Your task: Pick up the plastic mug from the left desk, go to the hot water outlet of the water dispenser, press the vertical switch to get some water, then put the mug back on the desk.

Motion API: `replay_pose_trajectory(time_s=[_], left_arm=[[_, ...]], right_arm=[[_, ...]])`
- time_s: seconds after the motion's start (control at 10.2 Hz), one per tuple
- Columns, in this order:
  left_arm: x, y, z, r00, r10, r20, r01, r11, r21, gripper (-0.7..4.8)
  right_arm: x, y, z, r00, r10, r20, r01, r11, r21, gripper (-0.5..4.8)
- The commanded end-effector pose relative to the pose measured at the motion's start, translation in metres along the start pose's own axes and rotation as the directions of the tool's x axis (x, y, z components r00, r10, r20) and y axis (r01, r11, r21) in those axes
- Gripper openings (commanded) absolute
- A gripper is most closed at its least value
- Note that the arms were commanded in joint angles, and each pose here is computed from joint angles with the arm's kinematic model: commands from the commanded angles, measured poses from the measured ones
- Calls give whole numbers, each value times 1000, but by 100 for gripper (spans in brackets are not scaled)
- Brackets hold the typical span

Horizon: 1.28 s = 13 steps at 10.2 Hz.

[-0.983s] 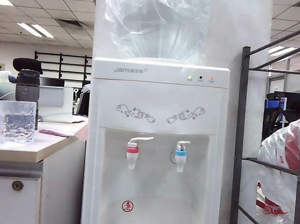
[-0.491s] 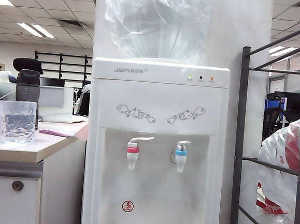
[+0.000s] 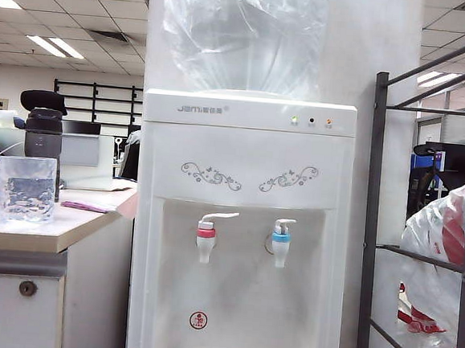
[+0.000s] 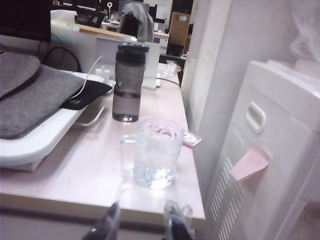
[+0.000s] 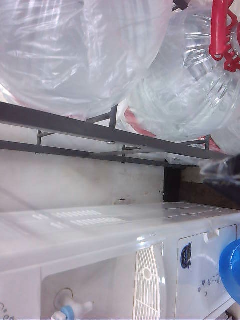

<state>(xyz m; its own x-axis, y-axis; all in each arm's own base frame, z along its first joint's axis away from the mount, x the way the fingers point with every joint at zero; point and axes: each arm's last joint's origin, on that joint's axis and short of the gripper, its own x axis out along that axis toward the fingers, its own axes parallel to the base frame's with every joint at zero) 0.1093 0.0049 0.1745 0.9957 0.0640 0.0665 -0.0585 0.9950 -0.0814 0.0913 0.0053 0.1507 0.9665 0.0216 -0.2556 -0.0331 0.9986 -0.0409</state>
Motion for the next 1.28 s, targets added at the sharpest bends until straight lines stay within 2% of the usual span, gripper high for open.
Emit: replay_pose_trajectory(time_s=[0.1,0.2,1.28], left_arm=[[0,2,-2,998,57,-16,-57,998,2,20],[0,2,-3,998,66,-21,-66,998,3,-6],[0,2,-2,998,65,-17,-65,998,0,-5]], right_arm=[[0,0,1,1000,0,9,0,1000,3,-1],[0,0,1,1000,0,9,0,1000,3,-1],[0,0,1,1000,5,9,-5,1000,2,-1]])
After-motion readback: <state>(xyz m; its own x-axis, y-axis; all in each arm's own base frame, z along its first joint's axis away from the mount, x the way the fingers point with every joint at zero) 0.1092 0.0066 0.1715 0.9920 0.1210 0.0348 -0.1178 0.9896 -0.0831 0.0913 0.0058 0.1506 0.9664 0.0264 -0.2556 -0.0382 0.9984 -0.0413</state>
